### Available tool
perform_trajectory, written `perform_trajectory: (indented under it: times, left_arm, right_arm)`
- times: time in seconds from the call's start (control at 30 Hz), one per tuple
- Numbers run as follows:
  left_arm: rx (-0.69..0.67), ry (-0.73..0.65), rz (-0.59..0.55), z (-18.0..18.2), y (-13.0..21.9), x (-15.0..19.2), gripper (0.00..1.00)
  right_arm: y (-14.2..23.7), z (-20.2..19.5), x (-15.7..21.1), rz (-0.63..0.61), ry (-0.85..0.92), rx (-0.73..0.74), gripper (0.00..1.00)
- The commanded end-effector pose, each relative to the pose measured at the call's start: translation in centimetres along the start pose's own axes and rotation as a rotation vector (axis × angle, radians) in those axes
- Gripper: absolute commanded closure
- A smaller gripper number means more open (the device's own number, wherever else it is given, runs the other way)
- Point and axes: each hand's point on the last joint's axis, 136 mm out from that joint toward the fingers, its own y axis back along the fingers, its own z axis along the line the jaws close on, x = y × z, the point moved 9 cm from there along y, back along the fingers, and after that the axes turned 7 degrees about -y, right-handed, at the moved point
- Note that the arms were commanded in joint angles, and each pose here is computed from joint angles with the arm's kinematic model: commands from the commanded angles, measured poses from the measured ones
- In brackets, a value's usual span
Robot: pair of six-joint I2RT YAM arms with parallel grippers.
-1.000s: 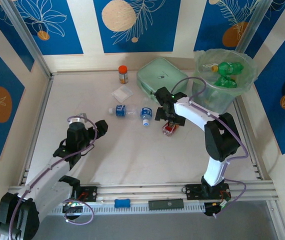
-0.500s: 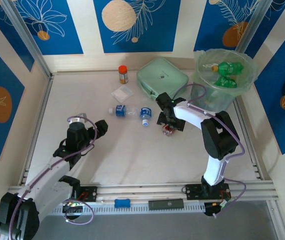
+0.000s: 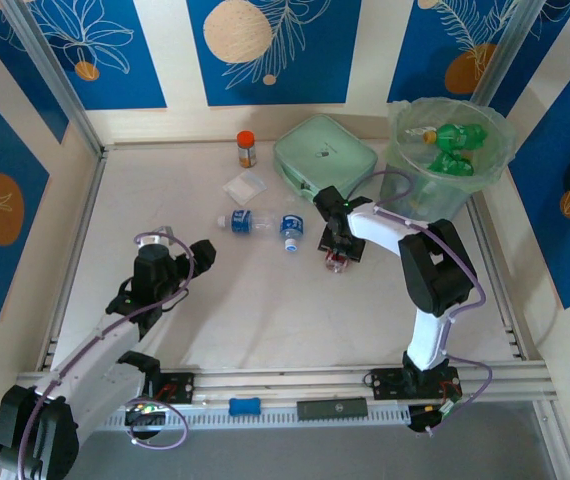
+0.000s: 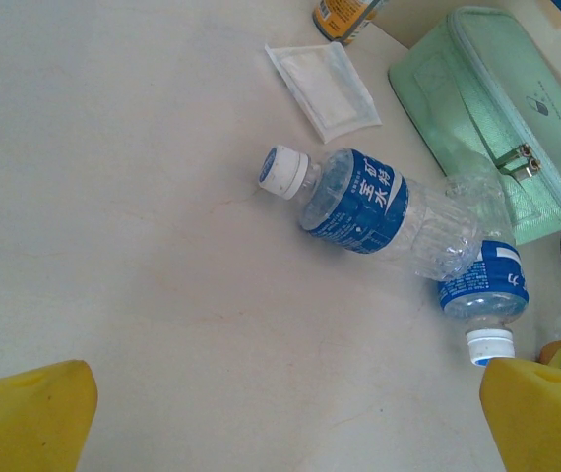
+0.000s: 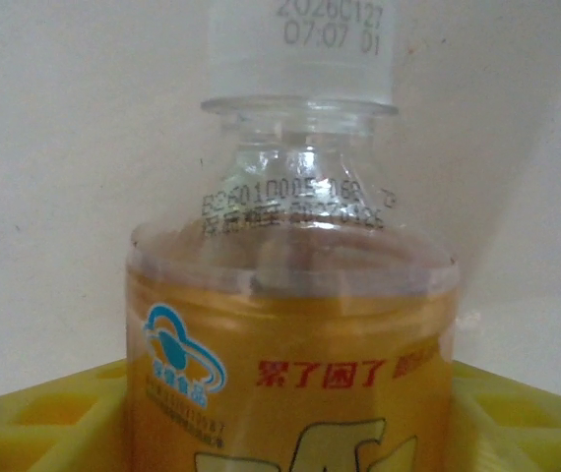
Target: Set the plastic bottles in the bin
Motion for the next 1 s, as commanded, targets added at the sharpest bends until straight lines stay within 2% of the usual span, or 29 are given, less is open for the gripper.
perform_trajectory:
  times: [0.0,0.13,0.27,0.4,0.53,0.7,0.83,0.97]
  left_arm:
    - [-0.004,0.009,-0.001,0.3,0.1,0.1,0.01]
    - [-0.006,0.003,-0.002,0.3,0.1,0.0,0.01]
    - [-0.005,0.004,-0.004,0.3,0.1,0.0,0.01]
    - [-0.001,0.004,-0.002,0.2,-0.2,-0.1,0.01]
    - [0.018,0.000,0.009,0.0,-0.6,-0.2,0.01]
    - [0.050,-0.005,0.030,-0.5,-1.2,-0.3,0.01]
    - [0.098,-0.009,0.060,-1.0,-1.8,-0.3,0.01]
    - [0.143,-0.020,0.089,-1.5,-2.0,-0.2,0.01]
  right_arm:
    - [-0.4,-0.2,0.2,0.023,-0.005,0.004,0.45]
    - [1.0,0.0,-0.2,-0.010,0.003,-0.022,0.49]
    - [4.2,0.6,-1.4,-0.056,0.053,-0.112,0.49]
    - [9.3,1.9,-3.3,-0.095,0.178,-0.341,0.49]
    - [16.2,2.3,-5.5,-0.186,0.284,-0.576,0.51]
    - [24.0,0.3,-9.5,-0.314,0.285,-0.801,0.52]
    - [28.1,-2.4,-12.9,-0.359,0.204,-0.962,0.53]
    - [30.5,-5.2,-15.8,-0.454,0.121,-0.992,0.54]
